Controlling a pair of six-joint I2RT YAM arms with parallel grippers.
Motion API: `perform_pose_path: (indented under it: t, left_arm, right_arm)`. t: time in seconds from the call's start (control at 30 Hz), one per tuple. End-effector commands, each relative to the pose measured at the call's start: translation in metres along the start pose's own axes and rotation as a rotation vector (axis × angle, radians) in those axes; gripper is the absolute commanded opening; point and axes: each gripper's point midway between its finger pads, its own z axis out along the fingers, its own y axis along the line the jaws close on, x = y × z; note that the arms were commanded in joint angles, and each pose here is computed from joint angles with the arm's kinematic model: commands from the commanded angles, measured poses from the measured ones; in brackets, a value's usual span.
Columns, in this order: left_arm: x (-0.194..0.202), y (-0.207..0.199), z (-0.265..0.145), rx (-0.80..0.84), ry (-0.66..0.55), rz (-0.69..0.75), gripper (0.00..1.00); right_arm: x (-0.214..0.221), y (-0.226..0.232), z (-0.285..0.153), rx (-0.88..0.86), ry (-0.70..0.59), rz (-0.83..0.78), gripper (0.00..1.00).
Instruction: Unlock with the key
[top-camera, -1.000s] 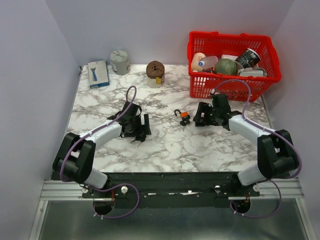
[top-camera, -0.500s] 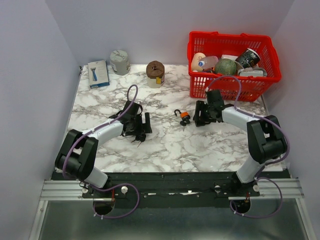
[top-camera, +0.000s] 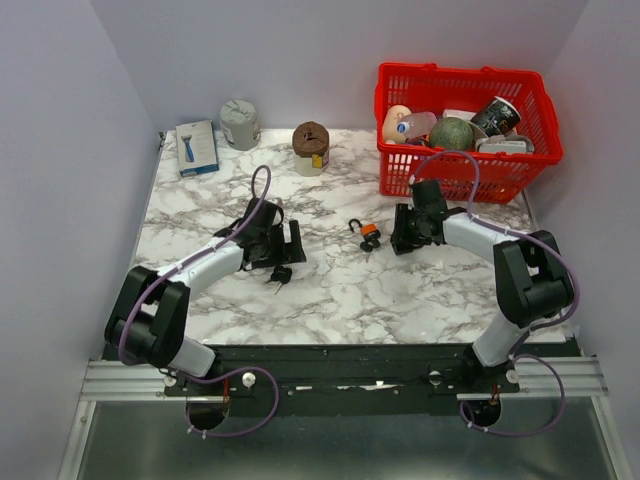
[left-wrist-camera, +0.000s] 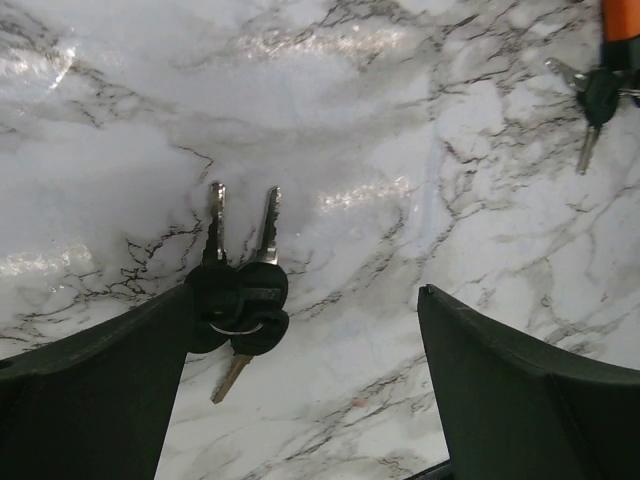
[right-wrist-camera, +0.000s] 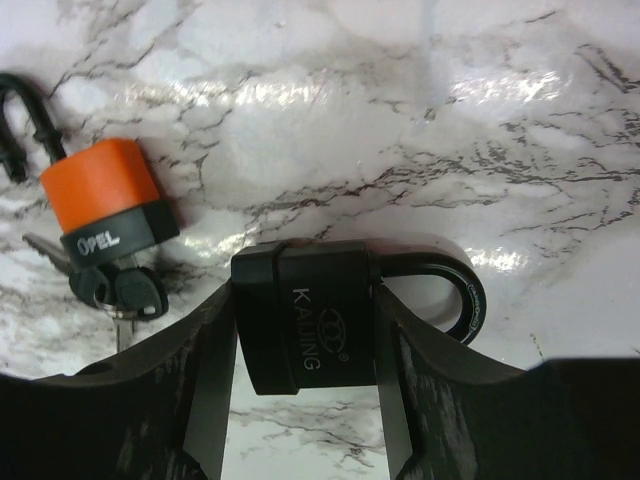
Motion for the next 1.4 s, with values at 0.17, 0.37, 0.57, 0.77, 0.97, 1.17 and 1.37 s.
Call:
perform_pose_path:
  t: [0.17,0.37,0.57,0.77,0.97,1.17,1.37]
  left_arm:
    - [-0.043,-0.032,-0.053,0.082,-0.125,-0.032,0.99]
    - [-0.045,-0.031,-0.063,0.114,-0.121,-0.121,0.99]
    - [-0.042,-0.013,-0.059,0.097,-0.11,-0.207,0.99]
    - [-0.035,-0.003,-0.053,0.111,-0.1,-0.267,0.99]
    - [-0.037,-0.001,-0.05,0.099,-0.09,-0.256,0.99]
    - [-0.038,0.002,-0.043,0.085,-0.082,-0.245,0.99]
    - [-0.026,0.015,-0.025,0.042,-0.034,-0.223,0.99]
  right_arm:
    - [-0.034,0.092,-0.094,-0.473,-0.191,-0.3,0.25]
    - [-0.027,0.144,-0.105,-0.595,-0.146,-0.453,0.25]
    - [-0.013,0.194,-0.078,-0.615,-0.086,-0.559,0.25]
    - [0.007,0.216,-0.034,-0.556,-0.029,-0.688,0.32]
    - [0.015,0.218,-0.014,-0.507,-0.009,-0.736,0.59]
    - [0.007,0.212,-0.012,-0.446,-0.032,-0.69,0.83]
    - [-0.013,0.195,-0.019,-0.31,-0.1,-0.591,0.96]
